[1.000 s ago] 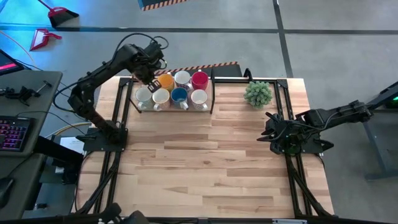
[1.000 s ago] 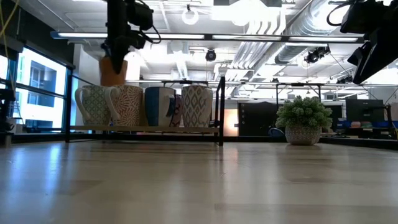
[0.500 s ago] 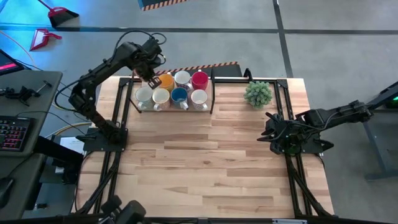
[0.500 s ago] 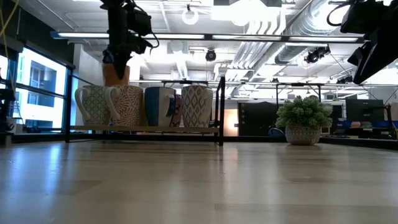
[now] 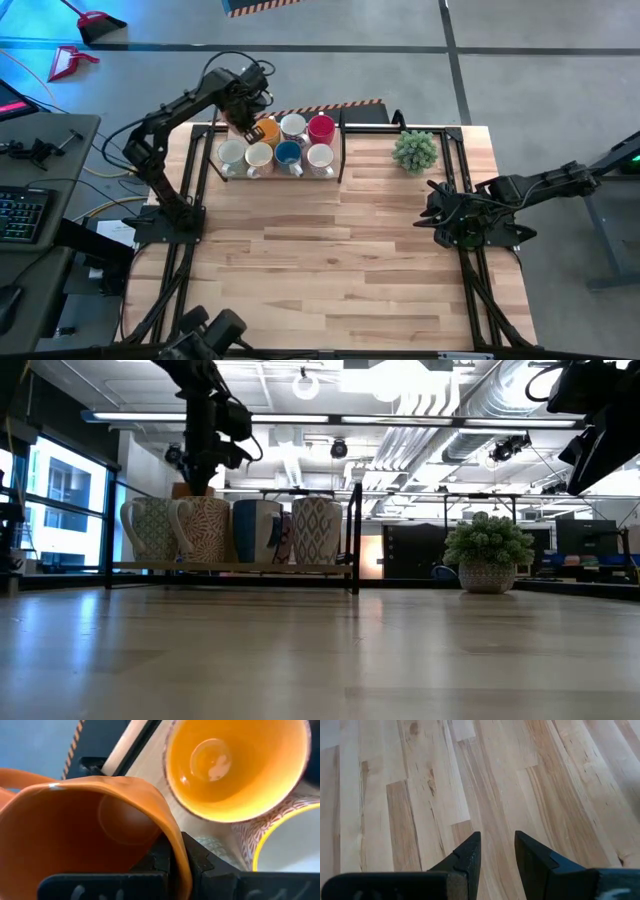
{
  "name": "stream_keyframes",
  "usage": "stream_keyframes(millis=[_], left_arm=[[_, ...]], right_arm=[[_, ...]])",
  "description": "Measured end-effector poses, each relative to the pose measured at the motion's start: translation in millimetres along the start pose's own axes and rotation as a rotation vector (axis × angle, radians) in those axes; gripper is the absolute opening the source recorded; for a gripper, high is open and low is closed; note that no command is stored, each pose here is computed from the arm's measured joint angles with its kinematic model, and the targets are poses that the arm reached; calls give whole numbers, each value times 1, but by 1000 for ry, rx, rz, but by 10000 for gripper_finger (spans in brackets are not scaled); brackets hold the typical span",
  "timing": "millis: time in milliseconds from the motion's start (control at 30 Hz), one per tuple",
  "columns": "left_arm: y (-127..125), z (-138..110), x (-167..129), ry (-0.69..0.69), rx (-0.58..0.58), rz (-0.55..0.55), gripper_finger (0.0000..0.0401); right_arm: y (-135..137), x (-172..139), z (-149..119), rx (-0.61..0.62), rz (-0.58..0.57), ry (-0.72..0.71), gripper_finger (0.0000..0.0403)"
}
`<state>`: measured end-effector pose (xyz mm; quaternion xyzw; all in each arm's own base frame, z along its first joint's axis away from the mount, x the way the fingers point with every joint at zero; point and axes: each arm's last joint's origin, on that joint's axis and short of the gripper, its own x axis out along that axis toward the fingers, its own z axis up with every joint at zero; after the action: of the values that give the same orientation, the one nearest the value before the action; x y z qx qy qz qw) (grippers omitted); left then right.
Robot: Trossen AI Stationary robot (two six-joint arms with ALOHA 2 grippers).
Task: Place coffee mugs
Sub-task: Put the orange mug on the shelf
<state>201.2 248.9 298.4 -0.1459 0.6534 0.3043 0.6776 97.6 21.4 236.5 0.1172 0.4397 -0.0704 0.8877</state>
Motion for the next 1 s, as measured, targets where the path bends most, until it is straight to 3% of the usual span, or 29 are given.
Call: stream_keyframes(millis=[400,600,1000], left_arm=[[-5,-11,36,99,14,-54,5],[-4,-6,32,8,0,-70,5],[-3,-8,32,22,-6,-99,5]], right_arm=[[0,0,0,0,0,0,99],[0,0,0,3,0,0,99],[0,0,0,7,0,1,99]])
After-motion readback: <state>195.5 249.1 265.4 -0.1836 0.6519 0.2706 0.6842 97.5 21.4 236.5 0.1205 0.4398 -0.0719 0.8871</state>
